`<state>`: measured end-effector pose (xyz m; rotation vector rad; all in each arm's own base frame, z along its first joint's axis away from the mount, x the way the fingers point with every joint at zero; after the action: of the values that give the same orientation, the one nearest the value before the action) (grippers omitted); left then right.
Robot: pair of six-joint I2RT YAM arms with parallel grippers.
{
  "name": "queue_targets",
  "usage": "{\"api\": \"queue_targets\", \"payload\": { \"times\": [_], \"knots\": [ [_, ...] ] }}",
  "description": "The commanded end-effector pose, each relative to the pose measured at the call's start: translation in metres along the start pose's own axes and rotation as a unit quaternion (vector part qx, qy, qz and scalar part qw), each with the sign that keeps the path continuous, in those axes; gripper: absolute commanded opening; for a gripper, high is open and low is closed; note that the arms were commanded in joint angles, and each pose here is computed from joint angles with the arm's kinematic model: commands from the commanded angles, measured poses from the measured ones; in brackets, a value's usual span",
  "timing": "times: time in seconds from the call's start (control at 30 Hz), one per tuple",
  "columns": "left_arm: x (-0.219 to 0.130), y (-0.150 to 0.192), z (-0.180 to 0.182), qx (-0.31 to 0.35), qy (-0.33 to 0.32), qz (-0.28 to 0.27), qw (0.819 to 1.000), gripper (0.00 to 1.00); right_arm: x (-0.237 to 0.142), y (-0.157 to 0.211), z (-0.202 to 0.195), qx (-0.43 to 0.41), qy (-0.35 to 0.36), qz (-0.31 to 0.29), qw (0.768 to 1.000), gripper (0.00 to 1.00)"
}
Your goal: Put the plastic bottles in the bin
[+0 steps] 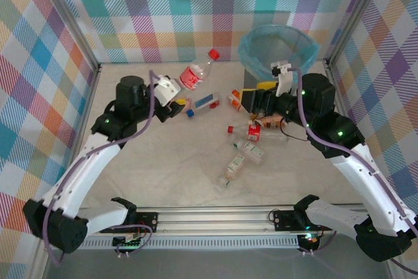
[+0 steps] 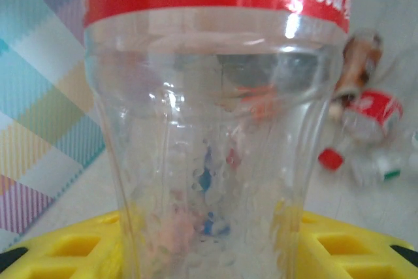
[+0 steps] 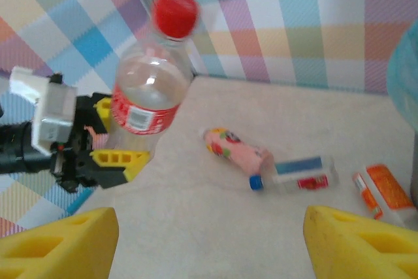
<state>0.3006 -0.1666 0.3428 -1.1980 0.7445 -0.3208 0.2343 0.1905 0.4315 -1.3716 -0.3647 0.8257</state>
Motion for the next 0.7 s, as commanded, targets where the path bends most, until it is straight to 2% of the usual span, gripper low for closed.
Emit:
{"api": "queue_targets", "payload": {
  "times": [0.0,0.33,0.67],
  "knots": [
    [-0.017,-0.012,-0.006,-0.058,0.013,-0.055,0.997,0.5,-0.002,-0.03,0.015,-0.025,-0.037,-0.047,0.998,0.75],
    [-0.055,-0.001,-0.036,-0.07,0.056,-0.114,0.989,0.51,0.002,-0.055,0.054,-0.072,-0.172,-0.068,0.98,0.76],
    [-0.063,0.006,-0.054,-0.084,0.107,-0.125,0.983,0.5,0.013,-0.066,0.077,-0.086,-0.227,-0.063,0.968,0.75]
  ]
}}
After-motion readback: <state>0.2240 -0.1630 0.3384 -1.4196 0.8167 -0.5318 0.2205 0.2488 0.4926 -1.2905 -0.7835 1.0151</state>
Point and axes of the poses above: each hand's point on the last joint's axis, 136 mm out from that joint toward the fingers, its own x axis out along the fingers, its own z axis along the line the jaws close on, y = z × x, the point moved 3 cm from there along -x, back along the fingers, and after that the axes turned 10 degrees about -x, right-handed, at the moved point
